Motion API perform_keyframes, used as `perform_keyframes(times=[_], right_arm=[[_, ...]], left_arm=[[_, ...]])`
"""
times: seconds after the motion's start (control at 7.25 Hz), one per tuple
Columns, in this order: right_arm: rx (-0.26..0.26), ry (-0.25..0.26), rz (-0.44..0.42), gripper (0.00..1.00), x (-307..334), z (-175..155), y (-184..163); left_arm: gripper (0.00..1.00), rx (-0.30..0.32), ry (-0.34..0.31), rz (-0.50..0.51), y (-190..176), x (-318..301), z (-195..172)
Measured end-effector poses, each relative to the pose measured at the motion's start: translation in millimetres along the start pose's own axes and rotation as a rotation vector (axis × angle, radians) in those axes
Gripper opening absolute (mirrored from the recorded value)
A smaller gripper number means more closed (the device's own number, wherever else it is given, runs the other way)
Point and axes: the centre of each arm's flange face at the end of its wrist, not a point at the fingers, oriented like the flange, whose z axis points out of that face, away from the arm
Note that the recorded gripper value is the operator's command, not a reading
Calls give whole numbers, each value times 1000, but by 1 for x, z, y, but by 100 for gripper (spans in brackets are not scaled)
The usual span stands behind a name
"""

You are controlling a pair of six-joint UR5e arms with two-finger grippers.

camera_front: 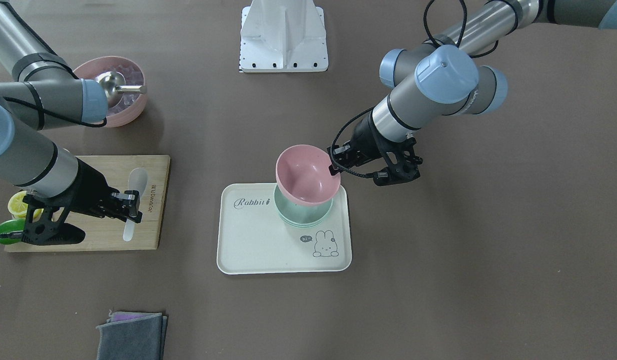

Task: Stack pink bowl on green and place spoon
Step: 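Lower the pink bowl onto the green bowls while the right gripper lifts the spoon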

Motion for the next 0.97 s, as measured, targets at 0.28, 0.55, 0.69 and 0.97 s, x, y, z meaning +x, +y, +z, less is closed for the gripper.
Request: perform_keyframes(times=[0.28,0.55,0.69,0.97], right_arm=[[9,-17,-8,0,-7,-10,3],[14,-23,-9,0,-9,-14,3],[15,-25,-9,0,-9,-16,3],[20,-27,-6,0,-8,-19,2]], left_arm=[[0,-3,17,19,-7,-10,21],[0,-12,17,24,-5,-13,31],[0,-14,15,24,-5,-14,33],[0,-22,11,24,-2,-14,39]])
